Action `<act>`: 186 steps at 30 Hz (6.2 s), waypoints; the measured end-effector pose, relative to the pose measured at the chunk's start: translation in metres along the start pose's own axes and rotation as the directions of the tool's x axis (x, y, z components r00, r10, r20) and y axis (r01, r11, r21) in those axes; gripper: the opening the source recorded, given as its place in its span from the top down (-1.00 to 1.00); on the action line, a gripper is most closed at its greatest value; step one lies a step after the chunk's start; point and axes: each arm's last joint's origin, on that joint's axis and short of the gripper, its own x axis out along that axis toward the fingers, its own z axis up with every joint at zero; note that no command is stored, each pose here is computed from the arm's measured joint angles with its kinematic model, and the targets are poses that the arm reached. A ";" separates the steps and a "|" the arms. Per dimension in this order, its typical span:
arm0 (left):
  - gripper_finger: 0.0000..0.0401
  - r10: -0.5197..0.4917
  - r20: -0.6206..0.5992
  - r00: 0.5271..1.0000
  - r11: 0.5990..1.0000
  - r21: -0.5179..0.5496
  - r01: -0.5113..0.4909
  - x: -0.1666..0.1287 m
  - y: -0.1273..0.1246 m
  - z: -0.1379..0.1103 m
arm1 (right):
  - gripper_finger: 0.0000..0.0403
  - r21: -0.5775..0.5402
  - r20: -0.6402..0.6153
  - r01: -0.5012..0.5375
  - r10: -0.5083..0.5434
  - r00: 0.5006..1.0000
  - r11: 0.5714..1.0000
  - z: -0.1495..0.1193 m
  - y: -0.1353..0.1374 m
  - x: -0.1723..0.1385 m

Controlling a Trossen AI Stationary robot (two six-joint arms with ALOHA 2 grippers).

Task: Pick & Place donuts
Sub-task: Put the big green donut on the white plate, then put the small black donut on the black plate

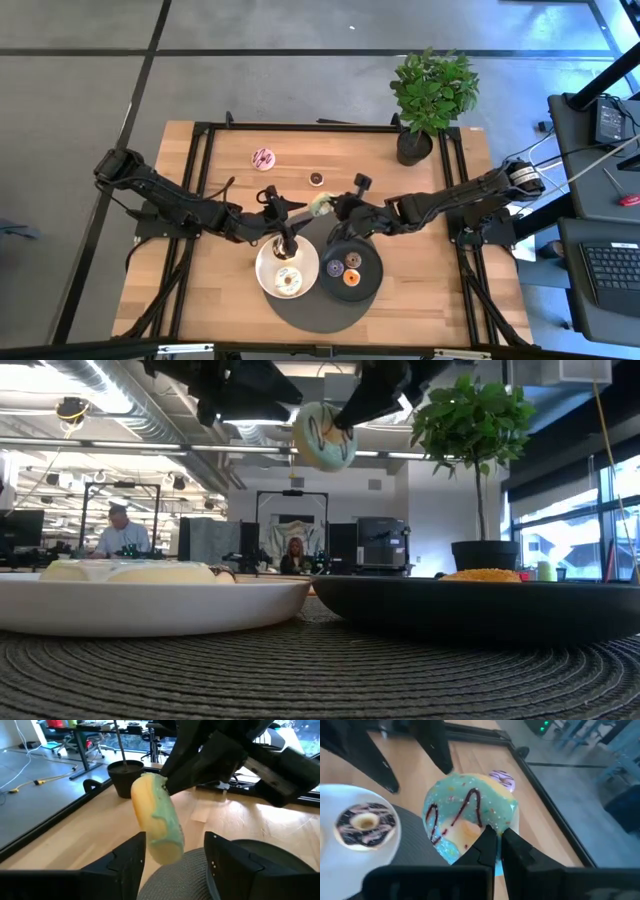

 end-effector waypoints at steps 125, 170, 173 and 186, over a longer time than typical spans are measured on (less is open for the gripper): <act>0.64 -0.477 -0.518 0.710 0.586 -0.789 -0.182 0.020 -0.015 -0.066 | 0.10 -0.107 -0.150 -0.055 0.039 0.988 0.993 -0.004 -0.046 -0.042; 0.32 0.146 -0.453 0.880 0.924 -0.255 -0.285 0.019 0.060 -0.035 | 0.10 0.134 -0.203 -0.018 0.045 0.978 0.991 -0.044 -0.099 0.120; 0.32 0.166 -0.444 0.881 0.922 -0.246 -0.298 0.019 0.061 -0.035 | 0.10 0.187 -0.218 -0.034 0.075 0.973 0.982 -0.056 -0.109 0.138; 0.32 0.163 -0.449 0.878 0.923 -0.244 -0.296 0.019 0.061 -0.035 | 0.31 0.330 -0.289 -0.104 0.206 0.935 0.938 -0.108 -0.108 0.190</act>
